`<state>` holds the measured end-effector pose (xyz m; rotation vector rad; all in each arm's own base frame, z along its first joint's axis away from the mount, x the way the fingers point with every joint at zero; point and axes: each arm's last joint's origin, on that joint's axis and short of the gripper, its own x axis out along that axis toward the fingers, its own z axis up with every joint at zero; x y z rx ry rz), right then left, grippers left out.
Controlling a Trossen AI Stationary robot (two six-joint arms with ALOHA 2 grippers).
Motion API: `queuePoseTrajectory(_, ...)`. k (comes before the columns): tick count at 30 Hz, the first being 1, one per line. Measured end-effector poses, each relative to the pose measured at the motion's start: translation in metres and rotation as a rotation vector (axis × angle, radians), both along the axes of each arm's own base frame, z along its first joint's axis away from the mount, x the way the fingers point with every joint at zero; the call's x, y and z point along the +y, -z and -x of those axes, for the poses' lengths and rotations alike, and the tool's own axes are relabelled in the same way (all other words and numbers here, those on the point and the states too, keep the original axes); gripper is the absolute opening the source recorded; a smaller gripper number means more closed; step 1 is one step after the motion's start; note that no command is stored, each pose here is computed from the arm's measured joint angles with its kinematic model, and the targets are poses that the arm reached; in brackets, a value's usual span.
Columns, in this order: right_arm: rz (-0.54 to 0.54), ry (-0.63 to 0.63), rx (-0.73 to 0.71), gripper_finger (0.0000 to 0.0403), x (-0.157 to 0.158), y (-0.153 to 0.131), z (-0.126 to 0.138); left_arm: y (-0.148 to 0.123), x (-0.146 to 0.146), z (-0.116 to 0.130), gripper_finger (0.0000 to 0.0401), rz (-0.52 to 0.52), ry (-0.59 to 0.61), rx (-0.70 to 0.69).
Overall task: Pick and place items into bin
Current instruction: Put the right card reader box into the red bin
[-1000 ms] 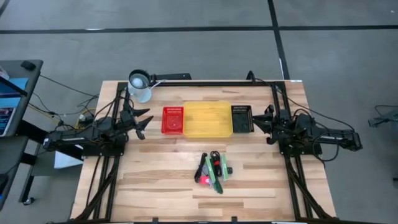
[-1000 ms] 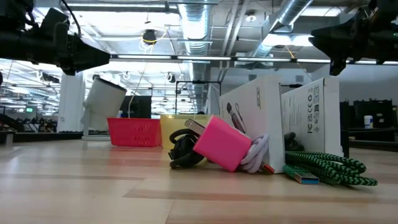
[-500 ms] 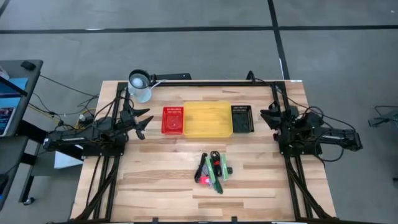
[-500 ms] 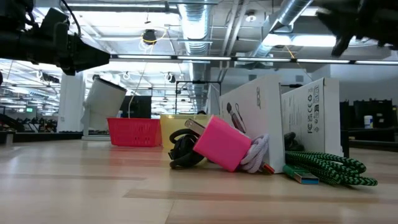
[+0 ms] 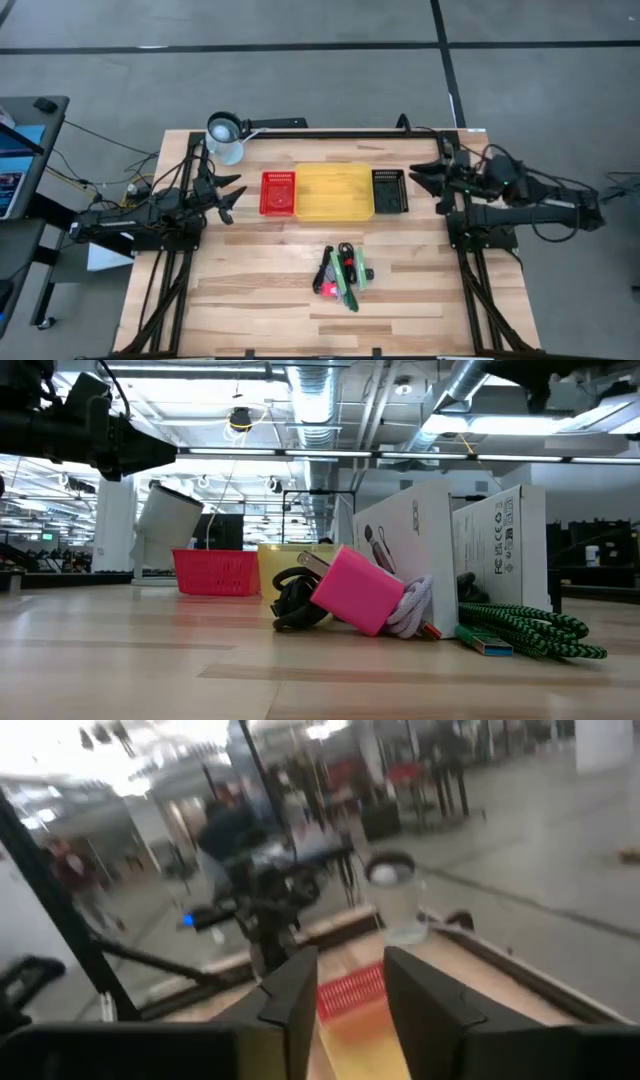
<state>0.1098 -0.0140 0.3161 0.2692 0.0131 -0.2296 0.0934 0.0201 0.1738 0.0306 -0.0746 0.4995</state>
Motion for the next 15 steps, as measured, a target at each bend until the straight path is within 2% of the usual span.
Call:
queuePoseTrajectory(8, -0.147, 0.001, 0.26, 0.0195, -0.002, -0.026, -0.025, 0.0, 0.0, 0.0, 0.0183, 0.0, 0.0, 0.0)
queuePoseTrajectory(15, -0.357, 0.04, 0.521, 0.0226, -0.002, -0.021, -0.047, 0.0, 0.0, 0.0, 0.0183, 0.0, 0.0, 0.0)
